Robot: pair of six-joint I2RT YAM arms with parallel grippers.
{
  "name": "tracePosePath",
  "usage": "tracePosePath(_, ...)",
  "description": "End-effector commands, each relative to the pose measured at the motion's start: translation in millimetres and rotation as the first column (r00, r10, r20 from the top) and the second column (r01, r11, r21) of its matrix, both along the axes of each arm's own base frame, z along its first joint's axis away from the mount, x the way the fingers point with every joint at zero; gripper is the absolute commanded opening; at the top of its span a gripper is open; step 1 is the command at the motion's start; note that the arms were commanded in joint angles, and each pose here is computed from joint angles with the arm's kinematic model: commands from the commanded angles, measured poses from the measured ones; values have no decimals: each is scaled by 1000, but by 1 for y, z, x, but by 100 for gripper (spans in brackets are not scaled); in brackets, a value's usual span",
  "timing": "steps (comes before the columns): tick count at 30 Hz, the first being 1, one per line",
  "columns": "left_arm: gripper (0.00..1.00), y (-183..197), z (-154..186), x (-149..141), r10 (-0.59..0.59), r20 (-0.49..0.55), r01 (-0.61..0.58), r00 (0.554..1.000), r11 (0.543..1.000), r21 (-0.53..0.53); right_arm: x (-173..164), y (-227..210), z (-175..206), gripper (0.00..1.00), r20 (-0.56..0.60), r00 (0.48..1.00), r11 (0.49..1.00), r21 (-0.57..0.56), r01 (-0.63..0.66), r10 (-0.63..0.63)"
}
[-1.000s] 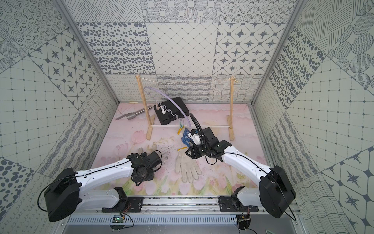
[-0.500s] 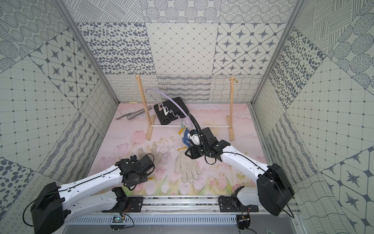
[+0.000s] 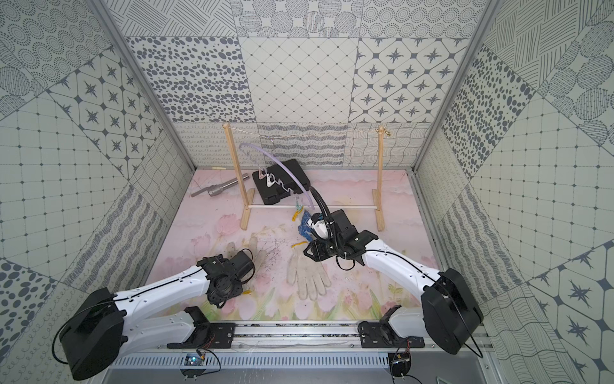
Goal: Clip the gloves onto a hanger to dry
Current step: Pick up the glove from the center of the board.
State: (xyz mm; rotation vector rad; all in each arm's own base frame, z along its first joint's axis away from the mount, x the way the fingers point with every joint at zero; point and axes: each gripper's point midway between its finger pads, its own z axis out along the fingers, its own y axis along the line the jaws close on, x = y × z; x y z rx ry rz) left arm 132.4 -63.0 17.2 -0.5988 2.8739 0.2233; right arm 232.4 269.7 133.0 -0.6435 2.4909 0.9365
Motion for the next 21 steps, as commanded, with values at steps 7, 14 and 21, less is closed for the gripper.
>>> tracePosePath(7, 32, -12, -8, 12, -1, 105, 13, 994, 993, -119, 2, 7, 5, 40, 14, 1000, 1000, 29, -10, 9)
tracePosePath(14, 24, -20, -34, 7, 3, 53, 5, 999, 989, -146, 2, 8, 11, 38, 13, 1000, 999, 44, -7, 6)
tracePosePath(21, 0, -30, -24, 13, -51, 77, 63, 996, 983, -171, -4, 9, 16, 36, 46, 998, 998, 39, -39, 37)
